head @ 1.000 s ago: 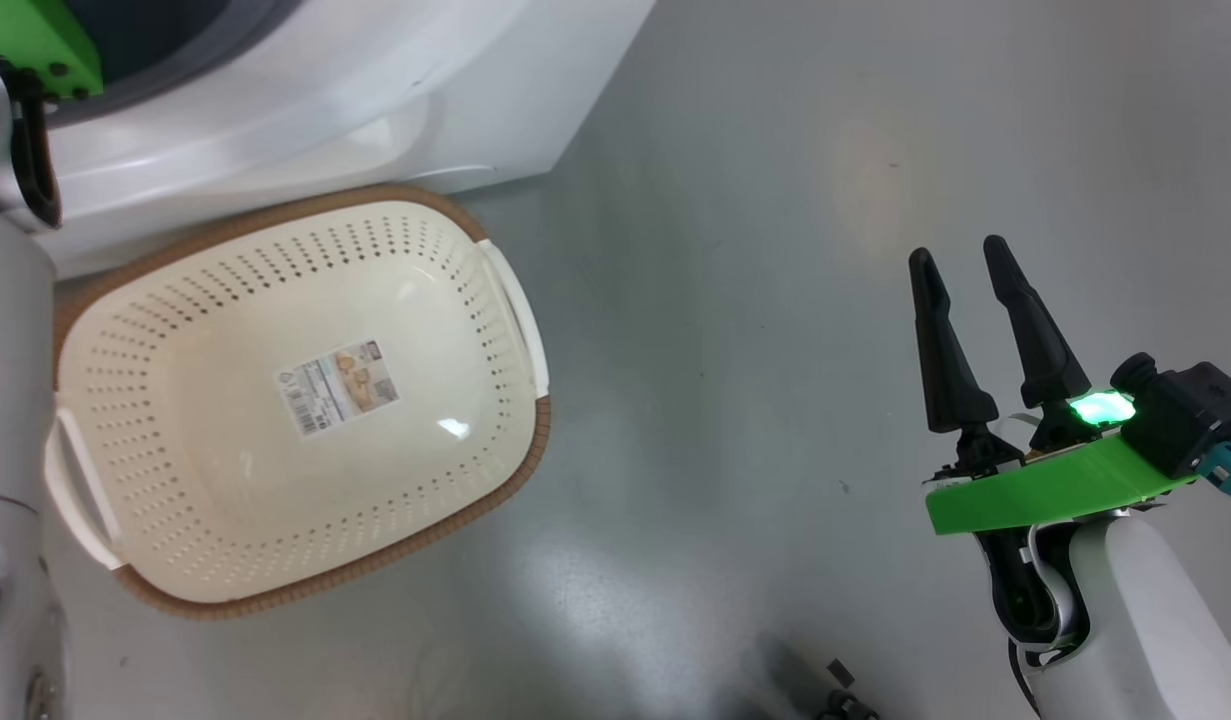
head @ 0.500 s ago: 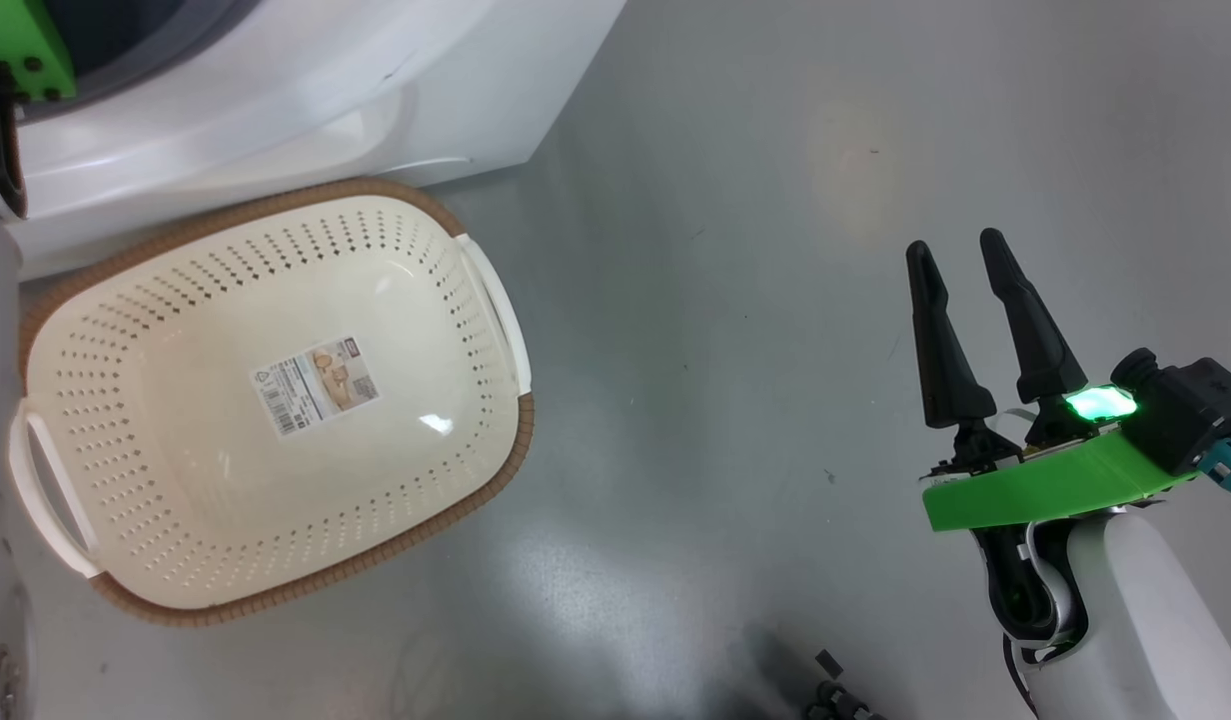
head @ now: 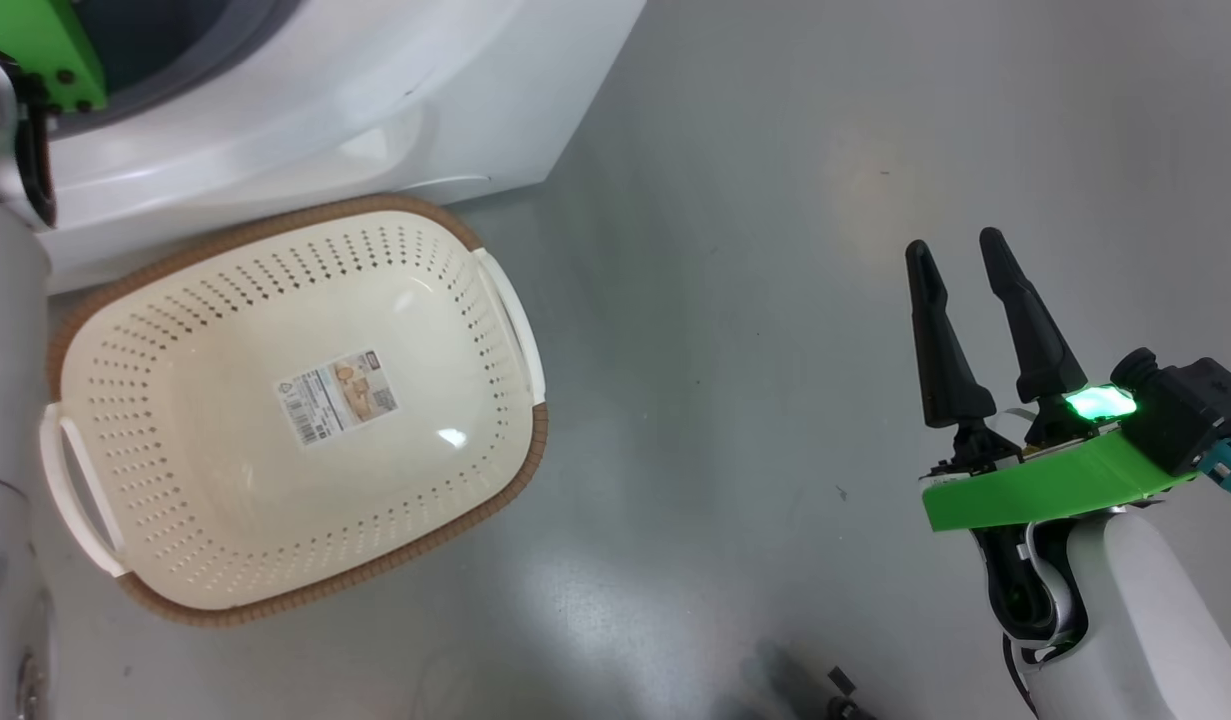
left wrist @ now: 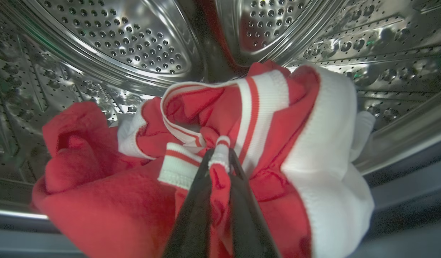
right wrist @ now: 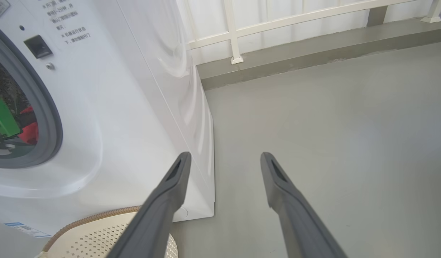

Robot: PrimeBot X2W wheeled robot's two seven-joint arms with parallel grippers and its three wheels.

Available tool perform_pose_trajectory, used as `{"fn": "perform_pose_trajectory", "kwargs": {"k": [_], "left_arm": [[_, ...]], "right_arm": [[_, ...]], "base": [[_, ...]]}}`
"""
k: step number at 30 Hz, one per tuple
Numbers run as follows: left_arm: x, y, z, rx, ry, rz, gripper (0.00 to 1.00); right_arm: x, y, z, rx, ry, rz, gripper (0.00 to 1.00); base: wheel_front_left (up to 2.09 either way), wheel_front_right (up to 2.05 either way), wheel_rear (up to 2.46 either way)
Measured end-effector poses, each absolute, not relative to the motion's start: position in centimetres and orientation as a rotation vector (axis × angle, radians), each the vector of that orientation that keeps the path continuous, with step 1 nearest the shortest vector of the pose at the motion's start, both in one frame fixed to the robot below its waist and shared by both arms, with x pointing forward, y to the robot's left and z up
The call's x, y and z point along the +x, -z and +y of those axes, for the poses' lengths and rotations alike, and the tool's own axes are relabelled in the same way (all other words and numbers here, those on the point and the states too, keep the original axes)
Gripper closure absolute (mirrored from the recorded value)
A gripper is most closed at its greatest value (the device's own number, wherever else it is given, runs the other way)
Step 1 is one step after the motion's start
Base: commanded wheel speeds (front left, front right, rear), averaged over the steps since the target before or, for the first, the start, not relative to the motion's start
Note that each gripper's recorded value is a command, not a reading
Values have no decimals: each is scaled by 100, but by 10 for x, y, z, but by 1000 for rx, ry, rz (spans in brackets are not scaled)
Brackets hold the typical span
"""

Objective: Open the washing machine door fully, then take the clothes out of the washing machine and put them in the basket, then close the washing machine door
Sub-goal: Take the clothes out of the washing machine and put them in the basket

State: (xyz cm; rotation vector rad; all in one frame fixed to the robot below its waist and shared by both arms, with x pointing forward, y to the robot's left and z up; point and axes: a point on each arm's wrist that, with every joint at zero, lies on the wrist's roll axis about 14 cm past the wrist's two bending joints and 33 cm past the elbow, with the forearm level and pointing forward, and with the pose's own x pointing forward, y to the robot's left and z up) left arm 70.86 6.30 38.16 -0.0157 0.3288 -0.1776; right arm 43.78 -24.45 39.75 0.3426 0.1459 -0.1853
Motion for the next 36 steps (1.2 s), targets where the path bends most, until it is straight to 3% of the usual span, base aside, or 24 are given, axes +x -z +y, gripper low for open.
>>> {"fn": "perform_pose_trajectory", "kwargs": {"k": [17,36], "left_arm": [[669,-416,81,-217,128,182,100],[608,-456,110,-302,101,-1,100]], "right_arm": [[445,-420,-234,350,136,86,0],[441,-427,-224,361,102,74,0]], "base": [[0,0,0],[0,0,0]]}}
